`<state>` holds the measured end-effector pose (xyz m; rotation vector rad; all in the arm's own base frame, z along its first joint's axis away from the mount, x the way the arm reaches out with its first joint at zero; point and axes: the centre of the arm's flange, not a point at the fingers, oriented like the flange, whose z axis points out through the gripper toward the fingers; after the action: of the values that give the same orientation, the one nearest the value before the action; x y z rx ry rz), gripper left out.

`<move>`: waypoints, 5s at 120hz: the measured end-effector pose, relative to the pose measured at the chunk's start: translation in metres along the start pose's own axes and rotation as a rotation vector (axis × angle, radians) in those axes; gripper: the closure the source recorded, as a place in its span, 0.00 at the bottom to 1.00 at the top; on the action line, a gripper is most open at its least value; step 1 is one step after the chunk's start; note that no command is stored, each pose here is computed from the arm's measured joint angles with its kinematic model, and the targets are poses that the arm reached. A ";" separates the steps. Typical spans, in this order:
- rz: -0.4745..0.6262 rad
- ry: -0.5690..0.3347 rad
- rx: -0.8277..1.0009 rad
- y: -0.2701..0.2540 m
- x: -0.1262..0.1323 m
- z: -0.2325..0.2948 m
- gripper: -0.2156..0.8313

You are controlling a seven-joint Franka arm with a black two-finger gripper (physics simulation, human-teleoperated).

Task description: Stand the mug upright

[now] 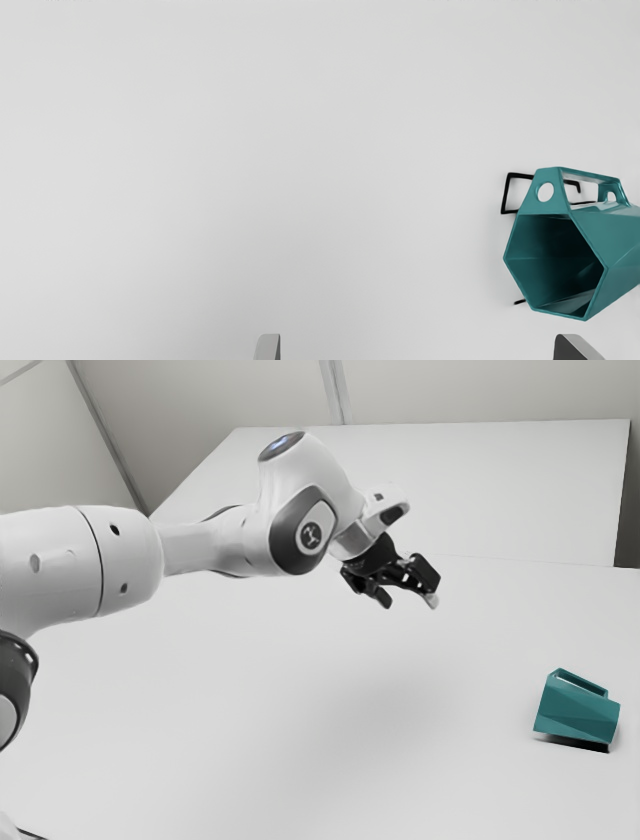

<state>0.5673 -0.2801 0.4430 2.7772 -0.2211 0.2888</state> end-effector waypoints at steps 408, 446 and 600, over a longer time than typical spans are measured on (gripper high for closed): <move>-0.214 -0.078 -0.048 0.026 -0.034 0.022 0.96; -0.231 -0.257 0.150 -0.039 -0.052 -0.024 0.96; -0.408 -0.254 0.511 -0.233 -0.052 -0.036 0.96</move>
<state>0.5541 -0.0442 0.3912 3.2618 0.4170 -0.1337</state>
